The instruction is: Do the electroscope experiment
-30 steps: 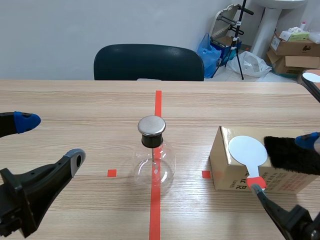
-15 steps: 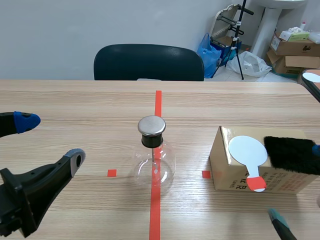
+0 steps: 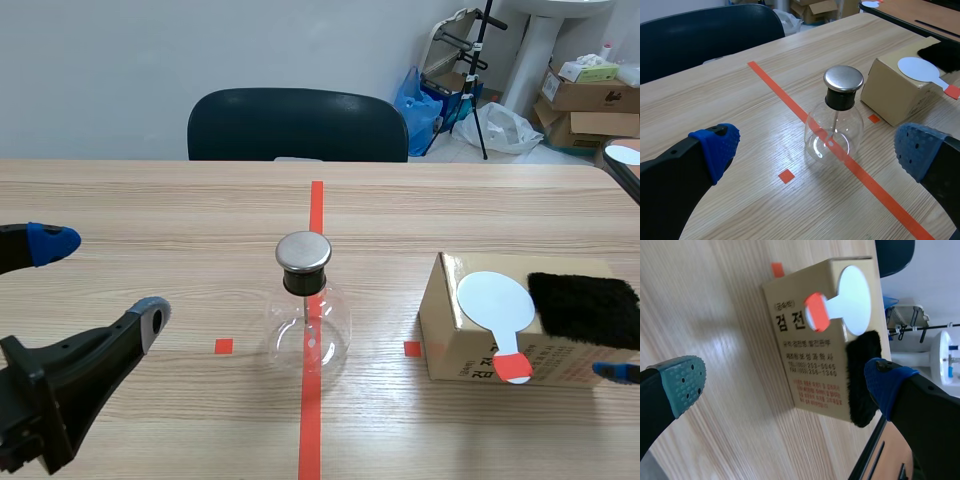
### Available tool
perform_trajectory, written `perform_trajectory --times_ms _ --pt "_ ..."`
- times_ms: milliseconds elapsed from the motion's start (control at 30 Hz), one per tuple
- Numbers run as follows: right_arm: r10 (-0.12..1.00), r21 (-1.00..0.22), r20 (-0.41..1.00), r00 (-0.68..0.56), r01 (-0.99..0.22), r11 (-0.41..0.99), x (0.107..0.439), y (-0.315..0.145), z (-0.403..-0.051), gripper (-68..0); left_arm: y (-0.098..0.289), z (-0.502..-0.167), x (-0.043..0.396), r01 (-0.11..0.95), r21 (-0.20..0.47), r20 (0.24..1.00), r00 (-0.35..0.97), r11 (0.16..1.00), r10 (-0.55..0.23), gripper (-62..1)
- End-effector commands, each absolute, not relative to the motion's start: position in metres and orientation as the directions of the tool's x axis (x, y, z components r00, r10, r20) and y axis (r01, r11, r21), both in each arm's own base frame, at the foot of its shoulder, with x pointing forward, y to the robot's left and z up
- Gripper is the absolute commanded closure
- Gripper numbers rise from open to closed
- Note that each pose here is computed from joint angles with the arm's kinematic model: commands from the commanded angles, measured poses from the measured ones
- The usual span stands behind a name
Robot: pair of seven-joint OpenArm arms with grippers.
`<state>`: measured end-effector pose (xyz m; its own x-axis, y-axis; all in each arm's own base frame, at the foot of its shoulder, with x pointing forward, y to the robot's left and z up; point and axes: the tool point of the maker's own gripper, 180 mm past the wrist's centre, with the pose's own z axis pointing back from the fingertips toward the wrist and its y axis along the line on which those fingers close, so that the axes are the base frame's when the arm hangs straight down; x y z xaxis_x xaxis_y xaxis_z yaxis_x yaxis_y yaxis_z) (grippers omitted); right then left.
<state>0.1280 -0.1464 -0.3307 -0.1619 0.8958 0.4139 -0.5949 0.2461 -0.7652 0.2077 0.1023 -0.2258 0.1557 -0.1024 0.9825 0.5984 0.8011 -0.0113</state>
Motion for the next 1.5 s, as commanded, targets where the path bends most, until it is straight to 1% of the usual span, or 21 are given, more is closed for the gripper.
perform_trajectory --times_ms 0,167,300,433,600,700,767,833,967,1300,1467 --pt "0.896 -0.791 0.397 -0.197 -0.569 0.225 0.127 -0.145 -0.329 -67.9 0.099 -0.218 0.208 0.599 -0.018 0.988 0.134 0.8 -0.078 -62.3" --pt "0.912 -0.857 0.316 -0.262 -0.49 0.157 0.127 -0.143 -0.336 -67.9 0.099 -0.218 0.208 0.599 -0.018 0.988 0.134 0.8 -0.078 -62.3" --pt "0.931 -0.902 0.248 -0.268 -0.415 0.121 0.137 -0.145 -0.341 -67.9 0.099 -0.218 0.208 0.599 -0.018 0.988 0.134 0.8 -0.078 -62.3" --pt "0.955 -0.932 0.18 -0.234 -0.353 0.09 0.148 -0.151 -0.347 -67.9 0.099 -0.218 0.208 0.599 -0.018 0.988 0.134 0.8 -0.078 -62.3" --pt "0.983 -0.952 0.109 -0.148 -0.301 0.06 0.164 -0.162 -0.353 -67.9 0.099 -0.218 0.208 0.6 -0.019 0.988 0.134 0.8 -0.078 -62.3" --pt "0.988 -0.956 0.096 -0.124 -0.287 0.057 0.174 -0.162 -0.357 -67.9 0.099 -0.218 0.208 0.6 -0.019 0.988 0.134 0.8 -0.078 -62.3" --pt "0.989 -0.966 0.088 -0.122 -0.254 0.055 0.179 -0.16 -0.354 -67.9 0.099 -0.218 0.208 0.6 -0.019 0.988 0.134 0.8 -0.078 -62.3" --pt "0.987 -0.976 0.089 -0.136 -0.209 0.059 0.184 -0.154 -0.348 -67.9 0.099 -0.218 0.208 0.6 -0.019 0.988 0.134 0.8 -0.078 -62.3" --pt "0.983 -0.983 0.09 -0.16 -0.172 0.062 0.19 -0.142 -0.345 -67.9 0.099 -0.218 0.208 0.6 -0.019 0.988 0.134 0.8 -0.078 -62.3" --pt "0.988 -0.989 0.081 -0.132 -0.134 0.064 0.207 -0.123 -0.34 -67.9 0.099 -0.218 0.208 0.6 -0.019 0.988 0.134 0.8 -0.078 -62.3" --pt "0.986 -0.99 0.077 -0.146 -0.13 0.058 0.207 -0.116 -0.34 -67.9 0.099 -0.218 0.208 0.6 -0.019 0.988 0.134 0.8 -0.077 -62.3"
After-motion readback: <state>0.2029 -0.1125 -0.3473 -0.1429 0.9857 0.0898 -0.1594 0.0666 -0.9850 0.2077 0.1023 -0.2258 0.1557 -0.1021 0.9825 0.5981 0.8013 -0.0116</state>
